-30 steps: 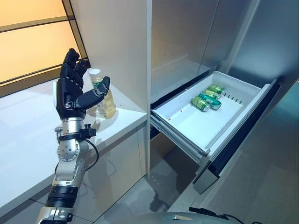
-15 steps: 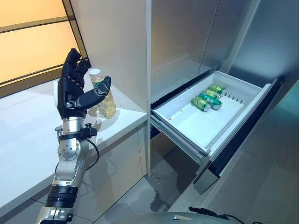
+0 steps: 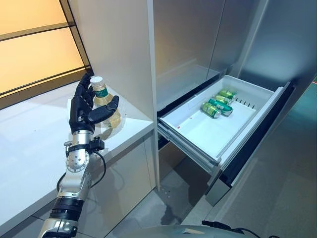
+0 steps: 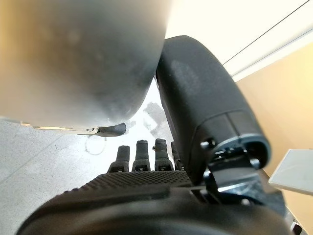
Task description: Put drinks into fridge and close the fridge
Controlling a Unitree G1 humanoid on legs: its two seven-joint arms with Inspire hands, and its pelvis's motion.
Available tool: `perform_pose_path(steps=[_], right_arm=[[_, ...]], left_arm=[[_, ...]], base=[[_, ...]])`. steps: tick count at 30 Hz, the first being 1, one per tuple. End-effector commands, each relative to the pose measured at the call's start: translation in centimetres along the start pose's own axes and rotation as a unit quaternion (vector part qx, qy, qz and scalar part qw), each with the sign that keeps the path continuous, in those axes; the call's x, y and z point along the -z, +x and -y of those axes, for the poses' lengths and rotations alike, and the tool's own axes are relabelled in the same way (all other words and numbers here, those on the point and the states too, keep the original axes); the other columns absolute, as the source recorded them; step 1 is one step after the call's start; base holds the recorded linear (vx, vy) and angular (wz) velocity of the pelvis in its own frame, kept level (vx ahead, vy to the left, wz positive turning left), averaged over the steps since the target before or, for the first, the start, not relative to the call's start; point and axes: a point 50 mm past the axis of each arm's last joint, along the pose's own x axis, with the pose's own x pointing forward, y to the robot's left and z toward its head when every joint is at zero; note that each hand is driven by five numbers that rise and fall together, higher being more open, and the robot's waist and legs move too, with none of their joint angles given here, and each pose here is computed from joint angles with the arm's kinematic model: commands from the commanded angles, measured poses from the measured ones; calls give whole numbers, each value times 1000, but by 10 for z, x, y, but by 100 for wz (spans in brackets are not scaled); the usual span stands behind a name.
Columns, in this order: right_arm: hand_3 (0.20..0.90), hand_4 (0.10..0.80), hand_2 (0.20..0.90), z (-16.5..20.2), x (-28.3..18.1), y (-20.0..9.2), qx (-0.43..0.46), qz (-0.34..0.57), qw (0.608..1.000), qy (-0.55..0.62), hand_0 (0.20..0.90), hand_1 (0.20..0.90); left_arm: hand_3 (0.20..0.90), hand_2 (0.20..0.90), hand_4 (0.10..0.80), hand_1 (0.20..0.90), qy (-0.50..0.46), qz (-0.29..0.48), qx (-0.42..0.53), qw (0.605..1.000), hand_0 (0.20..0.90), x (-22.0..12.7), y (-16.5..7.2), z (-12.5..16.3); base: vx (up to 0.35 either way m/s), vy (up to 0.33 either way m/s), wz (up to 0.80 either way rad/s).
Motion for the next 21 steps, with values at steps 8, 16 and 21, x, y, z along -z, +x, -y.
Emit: perform_pose_path(steps=[8, 16, 21], right_arm=[[900, 800, 900, -5, 15, 0, -14, -32, 999, -25, 900, 900], [900, 800, 900, -5, 15, 0, -14, -32, 999, -24, 900, 900], [900, 800, 900, -5, 16, 0, -13, -34, 999, -25, 900, 900]], left_arm=[[900, 900, 800, 900, 20, 107, 46, 993, 900, -37, 38, 18], [900, 900, 800, 900, 36, 95, 40, 994, 900, -31, 38, 16], [900, 900, 800, 900, 28, 101, 29, 994, 900, -32, 39, 14]], base=[[0, 0, 0], [0, 0, 0], [0, 0, 0]])
